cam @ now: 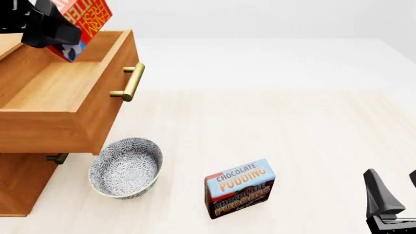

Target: Put the butter at the back in the top drawer of the cabinet and close it.

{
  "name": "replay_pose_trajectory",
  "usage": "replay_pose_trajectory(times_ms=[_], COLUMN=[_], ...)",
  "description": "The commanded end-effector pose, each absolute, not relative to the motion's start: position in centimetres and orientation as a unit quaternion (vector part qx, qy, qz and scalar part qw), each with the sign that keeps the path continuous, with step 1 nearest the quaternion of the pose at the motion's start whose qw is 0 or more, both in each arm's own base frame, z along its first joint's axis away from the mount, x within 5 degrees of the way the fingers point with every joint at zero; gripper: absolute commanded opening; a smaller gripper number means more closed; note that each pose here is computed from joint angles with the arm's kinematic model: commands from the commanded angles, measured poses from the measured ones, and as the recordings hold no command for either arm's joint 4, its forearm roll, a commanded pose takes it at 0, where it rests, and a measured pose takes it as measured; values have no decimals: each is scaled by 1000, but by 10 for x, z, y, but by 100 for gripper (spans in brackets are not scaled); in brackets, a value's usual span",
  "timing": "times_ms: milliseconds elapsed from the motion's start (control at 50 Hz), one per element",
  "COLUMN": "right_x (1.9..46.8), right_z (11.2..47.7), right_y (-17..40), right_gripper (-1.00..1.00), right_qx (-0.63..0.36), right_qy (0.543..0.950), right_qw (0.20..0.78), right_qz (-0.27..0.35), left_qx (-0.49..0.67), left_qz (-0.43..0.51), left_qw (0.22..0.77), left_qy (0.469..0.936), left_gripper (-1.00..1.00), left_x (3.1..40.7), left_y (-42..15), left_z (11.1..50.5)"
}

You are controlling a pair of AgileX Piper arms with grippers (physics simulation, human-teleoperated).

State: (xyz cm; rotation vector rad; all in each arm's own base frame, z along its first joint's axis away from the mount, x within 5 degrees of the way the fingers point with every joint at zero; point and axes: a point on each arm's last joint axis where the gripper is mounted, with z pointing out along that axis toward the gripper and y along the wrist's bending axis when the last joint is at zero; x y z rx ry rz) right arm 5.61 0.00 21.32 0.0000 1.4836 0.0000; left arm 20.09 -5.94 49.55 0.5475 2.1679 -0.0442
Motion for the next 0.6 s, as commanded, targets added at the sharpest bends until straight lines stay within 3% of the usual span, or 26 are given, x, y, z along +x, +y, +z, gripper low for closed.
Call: replay_pose_trajectory(times_ms=[20, 320, 600], right_x=[56, 56, 56], right_z=[213, 213, 213], right_y=[0, 0, 0], right_gripper=[100, 100, 100], right_qx=[0, 0, 0], right_qy=[676, 676, 676], right_qw=[737, 737, 737], right_qz=[0, 0, 0], left_qx=[199, 172, 136], left_qz=[10, 9, -10], left_qw=[446, 449, 428], left_qy=[872, 877, 893], left_gripper=[-100, -100, -100], left_x=[182, 184, 212], left_y=[-37, -32, -37], left_z=[495, 497, 490])
